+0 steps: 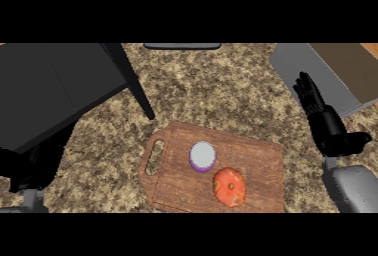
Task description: Pick the squash from the cutting board and place it in the cardboard box
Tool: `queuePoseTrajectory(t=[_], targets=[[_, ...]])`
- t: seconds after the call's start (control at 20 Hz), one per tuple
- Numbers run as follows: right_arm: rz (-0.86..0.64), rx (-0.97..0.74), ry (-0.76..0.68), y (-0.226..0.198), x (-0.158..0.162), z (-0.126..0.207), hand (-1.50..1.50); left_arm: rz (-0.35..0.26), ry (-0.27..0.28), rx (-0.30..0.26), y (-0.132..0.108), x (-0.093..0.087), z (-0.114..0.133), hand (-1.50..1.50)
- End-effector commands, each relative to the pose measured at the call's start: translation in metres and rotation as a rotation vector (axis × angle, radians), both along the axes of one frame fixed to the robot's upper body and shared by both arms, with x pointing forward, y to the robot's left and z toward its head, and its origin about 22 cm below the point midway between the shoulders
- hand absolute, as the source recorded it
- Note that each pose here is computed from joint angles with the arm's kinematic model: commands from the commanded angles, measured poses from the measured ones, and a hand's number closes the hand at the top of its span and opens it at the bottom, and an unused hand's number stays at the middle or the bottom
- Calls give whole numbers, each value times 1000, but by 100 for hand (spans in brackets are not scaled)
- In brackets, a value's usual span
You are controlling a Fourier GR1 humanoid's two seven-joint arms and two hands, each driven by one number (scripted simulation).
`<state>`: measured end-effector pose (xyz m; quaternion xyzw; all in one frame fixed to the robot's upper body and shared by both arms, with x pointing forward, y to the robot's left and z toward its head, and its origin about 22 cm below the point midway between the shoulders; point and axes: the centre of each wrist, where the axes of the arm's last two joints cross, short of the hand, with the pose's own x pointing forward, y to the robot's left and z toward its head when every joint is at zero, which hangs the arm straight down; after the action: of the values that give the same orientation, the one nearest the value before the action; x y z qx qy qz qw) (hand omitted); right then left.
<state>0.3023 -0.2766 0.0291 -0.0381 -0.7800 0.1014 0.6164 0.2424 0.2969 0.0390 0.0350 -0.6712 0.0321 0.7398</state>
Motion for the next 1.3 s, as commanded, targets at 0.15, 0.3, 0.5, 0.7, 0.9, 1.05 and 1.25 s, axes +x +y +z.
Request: queuePoseTrajectory(t=[0.15, 0.3, 0.5, 0.7, 0.9, 1.05, 1.25], targets=[[327, 1, -219, 17, 19, 92, -150, -196, -193, 252, -11, 23, 29, 0], [401, -421, -285, -4, 19, 144, -150, -289, -230, 356, -11, 25, 38, 0], [496, -284, -287, -14, 11, 113, -150, -349, -277, 380, -23, 31, 25, 0], [614, -447, -417, -35, 6, 120, -150, -366, -271, 375, -22, 42, 28, 0], [665, -607, -505, -9, -1, 131, -150, -377, -276, 389, -31, 43, 20, 0], [704, -776, -434, -11, -9, 141, -150, -373, -286, 363, -27, 49, 25, 0], [804, -1031, -378, 18, -35, 148, -150, -362, -274, 391, -16, 47, 35, 0]])
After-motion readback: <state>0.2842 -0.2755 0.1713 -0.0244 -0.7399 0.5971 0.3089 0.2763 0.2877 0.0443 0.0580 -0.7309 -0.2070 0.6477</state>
